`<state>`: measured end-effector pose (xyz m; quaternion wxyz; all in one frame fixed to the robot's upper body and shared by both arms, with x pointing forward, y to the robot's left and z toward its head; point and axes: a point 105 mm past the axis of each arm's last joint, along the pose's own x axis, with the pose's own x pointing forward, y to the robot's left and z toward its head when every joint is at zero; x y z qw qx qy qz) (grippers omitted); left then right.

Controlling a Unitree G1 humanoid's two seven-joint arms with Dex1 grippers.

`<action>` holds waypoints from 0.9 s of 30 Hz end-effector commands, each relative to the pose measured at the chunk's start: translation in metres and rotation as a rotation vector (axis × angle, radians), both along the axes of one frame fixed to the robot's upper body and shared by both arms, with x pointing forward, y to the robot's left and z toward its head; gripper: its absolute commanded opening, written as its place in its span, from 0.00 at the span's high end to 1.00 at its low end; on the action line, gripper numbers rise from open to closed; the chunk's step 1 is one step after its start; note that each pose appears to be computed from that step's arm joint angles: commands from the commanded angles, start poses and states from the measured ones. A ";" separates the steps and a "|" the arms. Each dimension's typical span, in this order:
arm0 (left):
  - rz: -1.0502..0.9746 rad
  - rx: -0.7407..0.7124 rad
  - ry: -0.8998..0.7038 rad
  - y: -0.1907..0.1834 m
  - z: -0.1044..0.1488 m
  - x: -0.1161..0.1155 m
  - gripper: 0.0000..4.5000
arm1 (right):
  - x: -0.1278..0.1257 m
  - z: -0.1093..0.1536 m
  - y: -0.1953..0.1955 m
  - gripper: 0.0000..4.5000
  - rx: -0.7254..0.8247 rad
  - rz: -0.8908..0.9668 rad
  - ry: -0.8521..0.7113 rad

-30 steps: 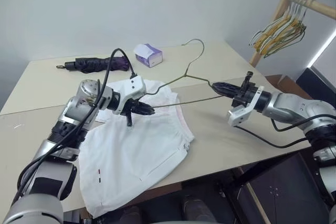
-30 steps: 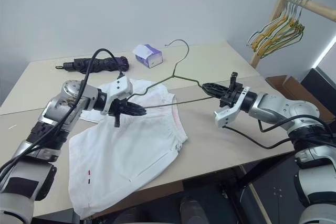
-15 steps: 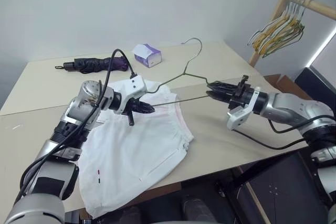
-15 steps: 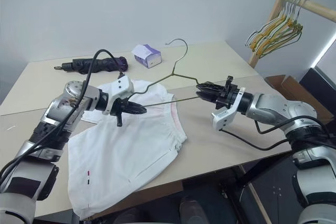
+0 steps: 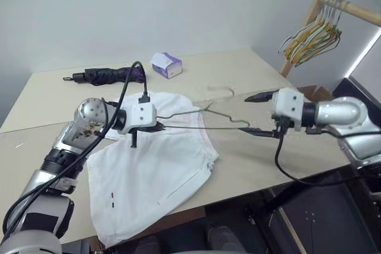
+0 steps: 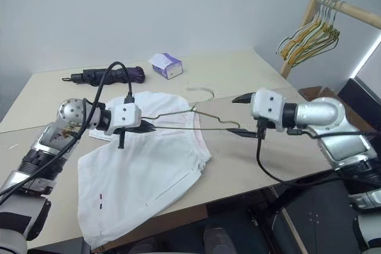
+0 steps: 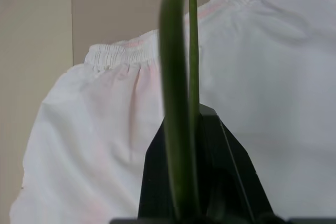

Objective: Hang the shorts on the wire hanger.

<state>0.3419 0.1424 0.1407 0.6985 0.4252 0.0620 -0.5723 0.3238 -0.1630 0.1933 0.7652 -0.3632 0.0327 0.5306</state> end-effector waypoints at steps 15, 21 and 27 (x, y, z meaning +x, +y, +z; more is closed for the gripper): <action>-0.043 -0.076 -0.031 -0.008 0.018 -0.003 1.00 | 0.017 -0.029 0.013 0.21 -0.190 -0.079 0.178; -0.054 -0.083 -0.023 -0.010 0.019 -0.004 1.00 | 0.019 -0.036 0.016 0.68 -0.196 -0.063 0.191; -0.068 -0.078 -0.015 -0.010 0.018 -0.006 1.00 | 0.015 -0.032 0.019 1.00 -0.182 -0.024 0.175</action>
